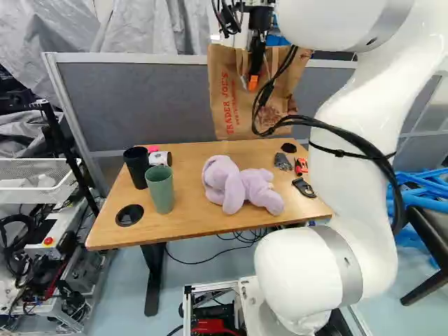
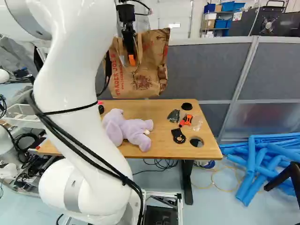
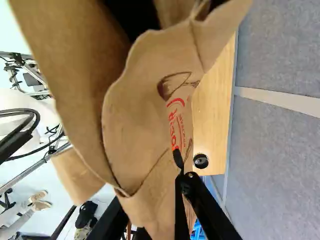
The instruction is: Pick up the bag on the ground and place it on the table
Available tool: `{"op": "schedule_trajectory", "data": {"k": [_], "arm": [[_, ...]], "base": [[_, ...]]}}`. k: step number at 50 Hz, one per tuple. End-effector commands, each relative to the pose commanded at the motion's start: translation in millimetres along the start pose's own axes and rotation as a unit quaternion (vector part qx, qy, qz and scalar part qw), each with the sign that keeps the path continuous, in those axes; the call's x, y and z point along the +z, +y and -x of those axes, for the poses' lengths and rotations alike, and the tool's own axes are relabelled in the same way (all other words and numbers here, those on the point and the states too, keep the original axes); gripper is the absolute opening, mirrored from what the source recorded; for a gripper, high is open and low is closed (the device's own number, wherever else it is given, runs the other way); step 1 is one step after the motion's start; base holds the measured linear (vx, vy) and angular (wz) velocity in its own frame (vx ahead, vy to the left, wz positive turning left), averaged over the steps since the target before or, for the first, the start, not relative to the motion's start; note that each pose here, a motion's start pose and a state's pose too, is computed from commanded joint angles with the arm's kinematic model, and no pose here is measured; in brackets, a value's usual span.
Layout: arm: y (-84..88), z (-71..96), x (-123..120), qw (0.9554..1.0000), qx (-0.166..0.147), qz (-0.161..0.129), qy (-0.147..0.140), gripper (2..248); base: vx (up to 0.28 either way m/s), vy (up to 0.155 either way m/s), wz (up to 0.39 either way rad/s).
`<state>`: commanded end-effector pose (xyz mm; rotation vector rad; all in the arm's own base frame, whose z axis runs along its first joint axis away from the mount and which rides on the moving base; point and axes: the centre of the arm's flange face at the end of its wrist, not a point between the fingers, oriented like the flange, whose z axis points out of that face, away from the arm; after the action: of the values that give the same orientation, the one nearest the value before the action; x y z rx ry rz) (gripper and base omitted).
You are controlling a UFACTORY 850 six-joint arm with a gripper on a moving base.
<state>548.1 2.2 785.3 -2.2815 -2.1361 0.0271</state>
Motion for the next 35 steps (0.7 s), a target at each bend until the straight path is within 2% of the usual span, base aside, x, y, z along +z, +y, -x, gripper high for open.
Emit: {"op": "schedule_trajectory", "data": {"k": [14,35], "arm": [[28.8,-8.1,22,1.0,-0.005,-0.004,0.0,21],[61.4,-23.9,55,0.9998,-0.016,-0.011,-0.001,21]], "base": [[0.0,0.0,0.0],[0.0,0.0,0.0]]}}
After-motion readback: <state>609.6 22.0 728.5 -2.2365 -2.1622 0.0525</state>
